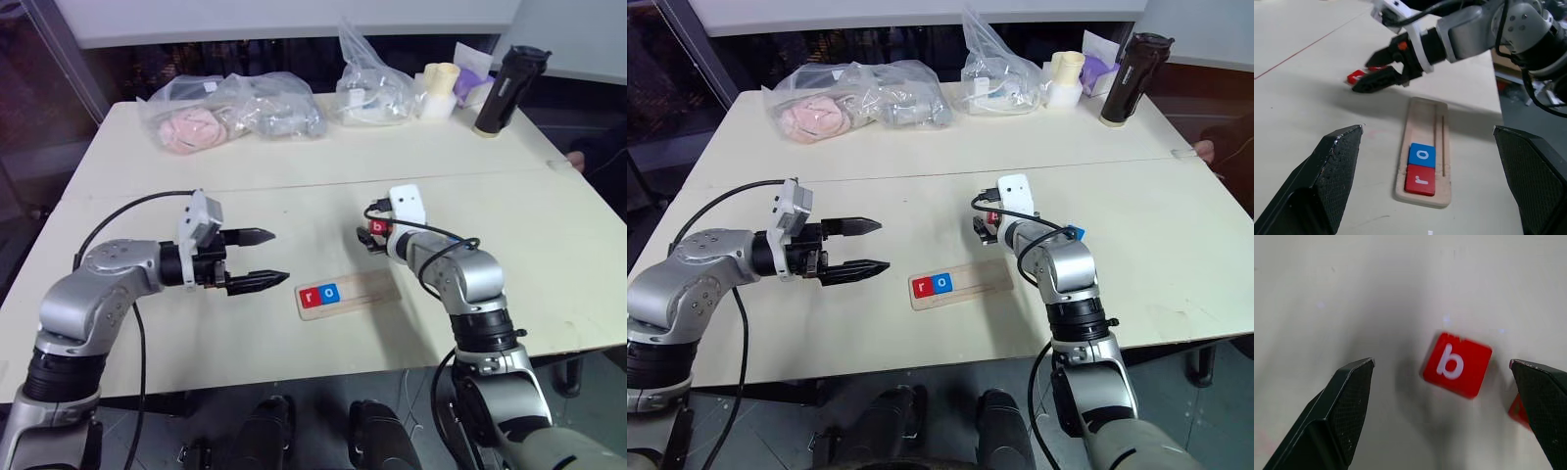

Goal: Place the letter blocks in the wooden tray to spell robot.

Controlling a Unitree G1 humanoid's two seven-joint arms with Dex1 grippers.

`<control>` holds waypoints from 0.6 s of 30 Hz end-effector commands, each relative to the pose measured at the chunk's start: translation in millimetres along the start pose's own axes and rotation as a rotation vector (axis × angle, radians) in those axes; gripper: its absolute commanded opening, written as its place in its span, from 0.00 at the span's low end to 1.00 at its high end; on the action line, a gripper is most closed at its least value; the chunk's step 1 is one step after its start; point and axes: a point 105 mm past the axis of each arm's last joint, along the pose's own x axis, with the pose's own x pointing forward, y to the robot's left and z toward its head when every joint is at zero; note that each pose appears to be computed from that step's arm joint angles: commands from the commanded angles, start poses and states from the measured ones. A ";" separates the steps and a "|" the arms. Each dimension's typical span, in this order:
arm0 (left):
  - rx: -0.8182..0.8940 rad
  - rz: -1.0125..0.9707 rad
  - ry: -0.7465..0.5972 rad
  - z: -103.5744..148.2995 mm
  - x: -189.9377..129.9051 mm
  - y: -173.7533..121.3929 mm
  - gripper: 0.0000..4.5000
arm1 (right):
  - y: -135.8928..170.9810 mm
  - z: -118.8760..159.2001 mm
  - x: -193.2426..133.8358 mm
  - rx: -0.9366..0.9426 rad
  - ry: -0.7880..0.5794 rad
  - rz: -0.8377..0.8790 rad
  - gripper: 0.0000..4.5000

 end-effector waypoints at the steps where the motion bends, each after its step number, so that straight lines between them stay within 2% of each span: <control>1: 0.037 0.020 -0.026 10.3 -4.8 -0.8 0.99 | 0.6 9.5 2.6 0.007 -0.027 -0.012 1.00; 8: 0.043 0.034 -0.020 8.3 -1.0 -0.8 0.99 | 0.5 8.1 21.4 0.101 0.021 -0.052 1.00; 11: 0.045 0.048 -0.023 9.7 -0.6 1.2 1.00 | 4.0 2.6 24.2 0.076 0.052 -0.055 0.81; 15: 0.051 0.061 -0.023 10.2 -0.6 3.3 1.00 | 8.9 -9.0 22.6 0.051 0.094 -0.049 0.34; 16: 0.054 0.064 -0.022 10.0 -0.5 3.7 1.00 | 9.9 -11.8 21.7 0.046 0.102 -0.047 0.26; 18: 0.058 0.071 -0.020 9.3 0.2 4.7 1.00 | 12.1 -17.4 19.9 0.044 0.120 -0.041 0.26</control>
